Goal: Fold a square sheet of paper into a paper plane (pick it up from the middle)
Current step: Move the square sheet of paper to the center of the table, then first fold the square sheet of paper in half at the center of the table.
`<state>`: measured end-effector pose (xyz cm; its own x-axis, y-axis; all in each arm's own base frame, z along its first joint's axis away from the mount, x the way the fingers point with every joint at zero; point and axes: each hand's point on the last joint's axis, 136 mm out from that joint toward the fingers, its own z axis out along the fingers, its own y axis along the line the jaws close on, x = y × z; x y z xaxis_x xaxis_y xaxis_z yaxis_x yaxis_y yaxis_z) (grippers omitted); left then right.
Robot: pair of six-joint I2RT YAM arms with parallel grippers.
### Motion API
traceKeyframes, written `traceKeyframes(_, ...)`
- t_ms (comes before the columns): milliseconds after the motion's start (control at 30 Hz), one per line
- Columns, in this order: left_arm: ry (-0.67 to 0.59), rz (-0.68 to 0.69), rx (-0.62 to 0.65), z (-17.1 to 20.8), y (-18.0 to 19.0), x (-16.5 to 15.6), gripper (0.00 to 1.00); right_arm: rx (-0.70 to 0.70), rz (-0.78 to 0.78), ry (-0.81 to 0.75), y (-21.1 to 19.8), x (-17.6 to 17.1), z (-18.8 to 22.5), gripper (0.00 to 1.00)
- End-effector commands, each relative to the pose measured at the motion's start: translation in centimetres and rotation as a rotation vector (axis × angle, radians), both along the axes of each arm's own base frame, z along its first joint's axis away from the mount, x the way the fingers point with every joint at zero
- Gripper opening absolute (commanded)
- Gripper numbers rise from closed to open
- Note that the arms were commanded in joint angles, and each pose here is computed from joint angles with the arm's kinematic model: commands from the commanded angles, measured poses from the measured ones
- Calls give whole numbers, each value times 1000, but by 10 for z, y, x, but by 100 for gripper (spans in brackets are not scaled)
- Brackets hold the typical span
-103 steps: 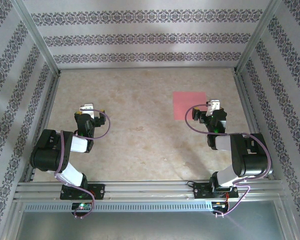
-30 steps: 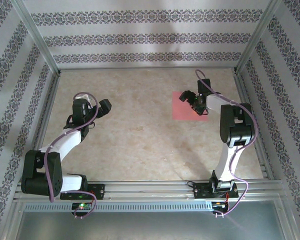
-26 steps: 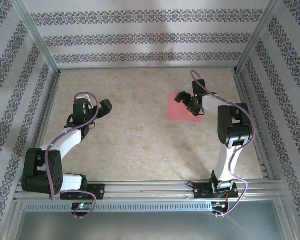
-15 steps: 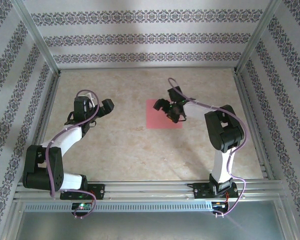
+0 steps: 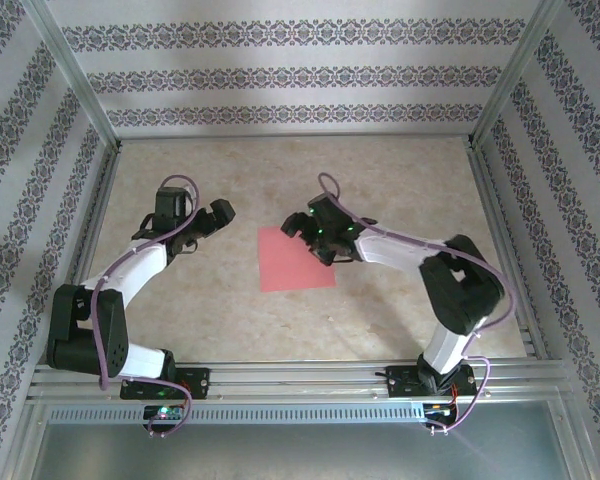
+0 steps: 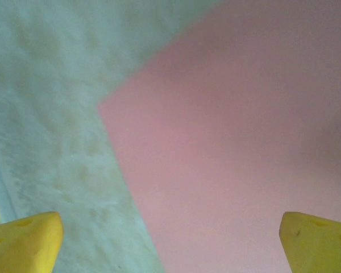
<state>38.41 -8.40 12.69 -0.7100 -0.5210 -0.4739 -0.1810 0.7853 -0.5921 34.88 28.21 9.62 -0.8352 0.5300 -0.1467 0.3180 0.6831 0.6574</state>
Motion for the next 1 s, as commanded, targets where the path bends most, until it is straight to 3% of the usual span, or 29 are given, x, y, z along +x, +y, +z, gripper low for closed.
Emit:
traceKeyframes(0,157,3,46,-15,-16,-18,100,-93,-11,-146,-41,12,30,98)
traceKeyframes(300,403,-143,269,-54,-102,-41,100,-263,-67,-159,-158,13,9,98)
traceKeyframes(467,480,-198,356,-77,-147,-41,100,-303,-115,-139,-196,9,0,98)
traceKeyframes(667,521,-232,486,-89,-175,-38,99,-323,-104,-136,-206,8,-4,98)
traceKeyframes(967,573,-247,491,-101,-192,-39,88,-312,-94,-131,-203,8,-8,98)
